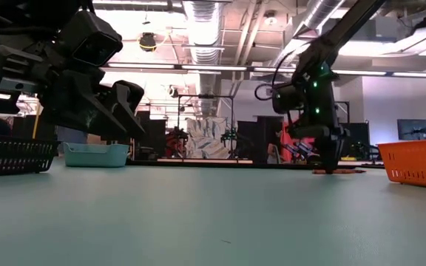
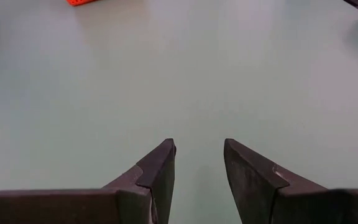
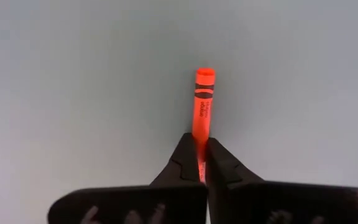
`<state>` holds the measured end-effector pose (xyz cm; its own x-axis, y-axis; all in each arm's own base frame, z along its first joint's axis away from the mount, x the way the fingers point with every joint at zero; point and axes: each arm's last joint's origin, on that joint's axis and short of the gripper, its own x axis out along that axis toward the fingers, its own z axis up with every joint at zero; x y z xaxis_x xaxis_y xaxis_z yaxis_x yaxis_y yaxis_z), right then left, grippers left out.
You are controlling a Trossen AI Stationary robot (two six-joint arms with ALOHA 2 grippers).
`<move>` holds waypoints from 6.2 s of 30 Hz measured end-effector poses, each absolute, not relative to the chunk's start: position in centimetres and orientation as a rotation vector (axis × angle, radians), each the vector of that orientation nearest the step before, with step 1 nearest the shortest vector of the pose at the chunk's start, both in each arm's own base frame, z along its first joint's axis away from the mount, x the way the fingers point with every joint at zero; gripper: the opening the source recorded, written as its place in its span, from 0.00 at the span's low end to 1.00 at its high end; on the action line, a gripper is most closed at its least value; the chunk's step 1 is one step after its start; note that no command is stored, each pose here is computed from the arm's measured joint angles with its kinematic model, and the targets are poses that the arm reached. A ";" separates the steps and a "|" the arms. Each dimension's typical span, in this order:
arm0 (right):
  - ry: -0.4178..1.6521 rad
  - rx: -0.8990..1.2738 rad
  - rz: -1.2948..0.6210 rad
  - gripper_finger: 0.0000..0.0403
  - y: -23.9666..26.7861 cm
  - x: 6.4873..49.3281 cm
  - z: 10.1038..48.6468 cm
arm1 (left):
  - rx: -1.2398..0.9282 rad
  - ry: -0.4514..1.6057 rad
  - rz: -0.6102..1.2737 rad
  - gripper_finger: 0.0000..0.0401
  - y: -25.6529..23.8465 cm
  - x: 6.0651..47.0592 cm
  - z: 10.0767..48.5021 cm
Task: Sort crayons
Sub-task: Put the orange crayon into the orange bin, then put the purple crayon into the black bin
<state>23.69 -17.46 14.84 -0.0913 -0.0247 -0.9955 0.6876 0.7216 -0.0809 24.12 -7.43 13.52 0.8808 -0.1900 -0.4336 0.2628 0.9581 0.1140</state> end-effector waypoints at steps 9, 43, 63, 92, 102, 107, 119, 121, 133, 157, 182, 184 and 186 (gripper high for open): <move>1.465 0.463 -0.592 0.00 -11.5 25.7 18.6 | 0.178 0.432 -0.242 0.32 -7.4 24.1 13.5; 1.331 0.516 -0.910 0.00 8.4 19.9 24.0 | 0.195 0.424 -0.249 0.32 -7.5 24.1 13.6; 1.419 0.516 -1.014 0.07 10.9 20.4 21.3 | 0.190 0.424 -0.247 0.32 -7.5 24.1 13.6; 1.292 0.463 -1.011 0.37 10.1 22.1 20.5 | 0.178 0.430 -0.245 0.32 -7.5 24.1 13.5; 1.207 0.391 -0.897 0.37 1.4 25.8 21.5 | 0.177 0.430 -0.245 0.32 -7.5 24.1 13.5; 1.217 0.389 -0.875 0.37 -5.4 25.9 22.0 | 0.170 0.434 -0.243 0.32 -7.5 24.1 13.5; 1.386 0.504 -0.933 0.37 -17.6 19.3 21.8 | 0.163 0.477 -0.234 0.32 -7.4 23.9 13.2; 1.386 0.536 -0.932 0.37 -18.8 18.2 21.8 | 0.161 0.477 -0.233 0.32 -7.4 23.9 13.2; 1.334 0.693 -0.938 0.37 -23.7 15.3 19.6 | 0.153 0.471 -0.196 0.32 -7.3 24.0 13.2; 1.647 0.725 -0.813 0.37 -30.4 16.8 15.0 | 0.166 0.486 -0.176 0.32 -6.8 24.1 13.1; 1.630 0.731 -0.623 0.00 -28.3 20.2 17.1 | 0.171 0.412 -0.170 0.32 -6.5 24.5 13.7; 1.601 0.695 -0.610 0.00 -27.3 20.8 18.6 | 0.172 0.370 -0.158 0.32 -6.2 24.7 14.1; 1.559 0.649 -0.599 0.00 -26.0 21.6 20.3 | 0.178 0.319 -0.145 0.32 -5.9 25.0 14.6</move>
<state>21.64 -26.01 20.30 -0.0590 0.0580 -0.9966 0.7105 0.7037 -0.0011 24.96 -5.93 14.56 0.9393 -0.1131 -0.3240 0.1691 0.9740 0.1504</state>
